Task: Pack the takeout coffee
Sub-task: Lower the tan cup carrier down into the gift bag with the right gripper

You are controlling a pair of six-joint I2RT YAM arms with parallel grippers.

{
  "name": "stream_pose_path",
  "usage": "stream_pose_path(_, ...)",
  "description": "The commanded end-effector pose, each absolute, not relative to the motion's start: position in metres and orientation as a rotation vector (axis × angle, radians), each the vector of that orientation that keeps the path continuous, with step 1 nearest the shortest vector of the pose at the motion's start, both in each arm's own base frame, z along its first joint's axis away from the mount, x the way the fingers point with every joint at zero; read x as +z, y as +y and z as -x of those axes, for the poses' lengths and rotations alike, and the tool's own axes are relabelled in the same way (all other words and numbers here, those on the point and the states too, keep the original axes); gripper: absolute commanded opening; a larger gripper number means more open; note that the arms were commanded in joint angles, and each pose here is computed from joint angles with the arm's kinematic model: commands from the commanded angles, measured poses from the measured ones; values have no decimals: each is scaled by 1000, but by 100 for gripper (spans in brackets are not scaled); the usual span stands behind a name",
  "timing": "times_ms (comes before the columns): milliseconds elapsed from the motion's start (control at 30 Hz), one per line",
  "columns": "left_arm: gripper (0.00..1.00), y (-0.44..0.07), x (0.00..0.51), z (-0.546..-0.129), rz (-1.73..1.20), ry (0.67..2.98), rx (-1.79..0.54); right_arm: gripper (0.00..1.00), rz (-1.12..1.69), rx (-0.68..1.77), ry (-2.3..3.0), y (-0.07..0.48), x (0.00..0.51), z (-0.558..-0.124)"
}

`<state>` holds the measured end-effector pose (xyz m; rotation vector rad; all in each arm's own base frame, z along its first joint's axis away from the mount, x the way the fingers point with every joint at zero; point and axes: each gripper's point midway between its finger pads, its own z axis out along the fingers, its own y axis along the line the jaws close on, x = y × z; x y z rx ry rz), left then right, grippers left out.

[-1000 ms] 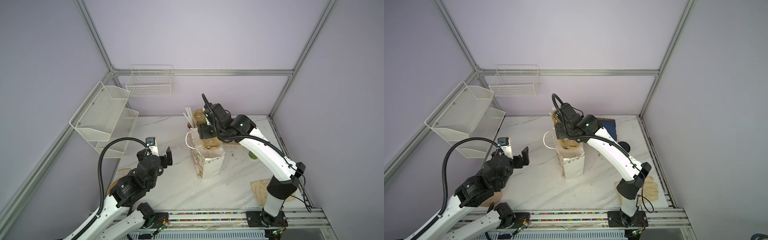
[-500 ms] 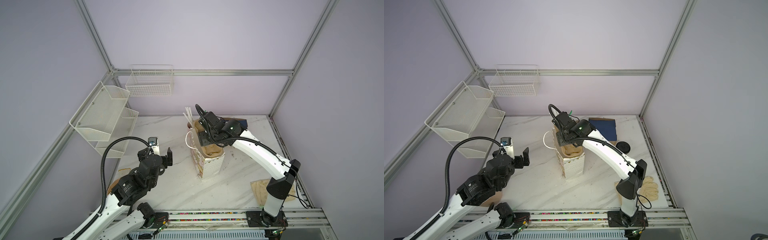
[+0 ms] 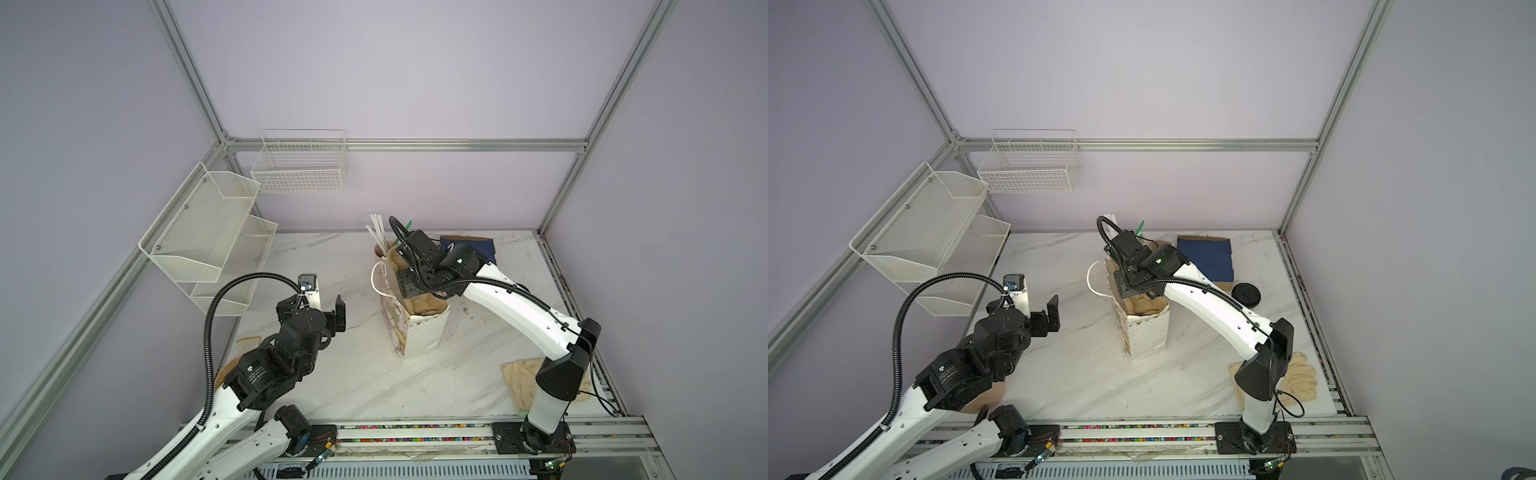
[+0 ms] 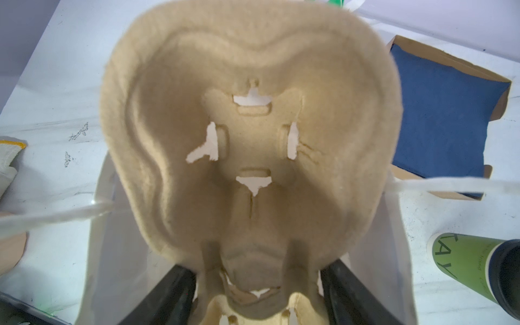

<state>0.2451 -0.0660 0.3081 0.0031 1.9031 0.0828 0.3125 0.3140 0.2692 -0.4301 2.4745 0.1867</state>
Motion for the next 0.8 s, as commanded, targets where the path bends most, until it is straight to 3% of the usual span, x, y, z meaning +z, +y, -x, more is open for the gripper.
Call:
stream_pose_path(0, 100, -63, 309, -246, 1, 1892, 105, 70, 420, 194, 2469, 310, 276, -306)
stream_pose_path(333, 100, -64, 307, -248, -7, 1899, 111, 70, 388, 262, 2416, 309, 306, -297)
stream_pose_path(767, 100, -64, 307, -248, -8, 1899, 110, 70, 425, 190, 2471, 304, 275, -285)
